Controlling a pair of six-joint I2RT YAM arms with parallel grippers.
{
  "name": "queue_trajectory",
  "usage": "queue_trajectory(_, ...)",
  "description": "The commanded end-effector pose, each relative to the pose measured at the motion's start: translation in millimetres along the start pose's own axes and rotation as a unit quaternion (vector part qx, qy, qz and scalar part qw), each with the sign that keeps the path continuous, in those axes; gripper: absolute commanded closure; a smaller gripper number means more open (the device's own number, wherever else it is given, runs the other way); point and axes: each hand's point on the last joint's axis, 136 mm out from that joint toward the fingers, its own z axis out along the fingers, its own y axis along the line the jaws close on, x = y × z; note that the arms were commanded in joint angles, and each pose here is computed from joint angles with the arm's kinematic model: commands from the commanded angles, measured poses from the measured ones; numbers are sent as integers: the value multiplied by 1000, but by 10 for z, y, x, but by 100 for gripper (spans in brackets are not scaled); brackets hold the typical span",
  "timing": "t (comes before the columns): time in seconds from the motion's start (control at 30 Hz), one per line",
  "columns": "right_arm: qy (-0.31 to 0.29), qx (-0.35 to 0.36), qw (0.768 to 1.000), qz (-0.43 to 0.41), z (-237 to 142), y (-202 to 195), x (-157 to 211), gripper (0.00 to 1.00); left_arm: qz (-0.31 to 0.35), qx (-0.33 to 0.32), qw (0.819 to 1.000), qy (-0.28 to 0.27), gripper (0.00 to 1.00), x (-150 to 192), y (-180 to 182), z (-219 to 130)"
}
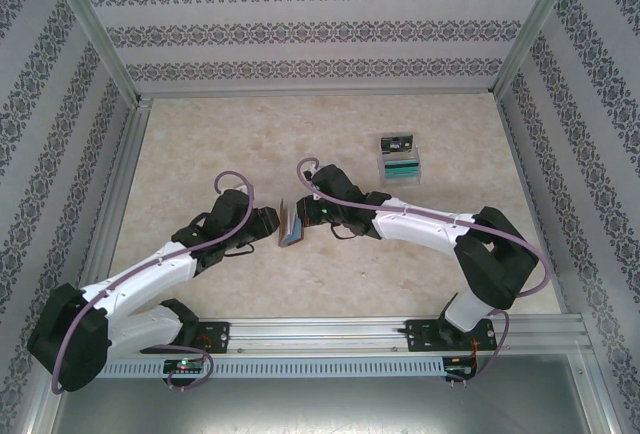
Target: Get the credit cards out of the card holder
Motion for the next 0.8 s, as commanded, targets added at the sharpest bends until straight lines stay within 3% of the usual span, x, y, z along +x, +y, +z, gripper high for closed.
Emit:
queue_trajectory(0.0,-14,-20,1000,-4,-62,156,-92,100,14,57,998,-25,62,-186,-333,-48)
queue_trajectory(0.33,-23,-64,997,-26,-149,543,-217,100,14,55,998,-33,64,-218,-339,-95)
queue_trajectory(0.5,-20,-46,999,-17,-100,425,-191,100,16,39,999,-30,71,-194,-263,-63)
queue_trajectory(0.77,-14,-32,999,-1,-82,219,-86,100,10,4,1000,-13,73,-77,-58,172)
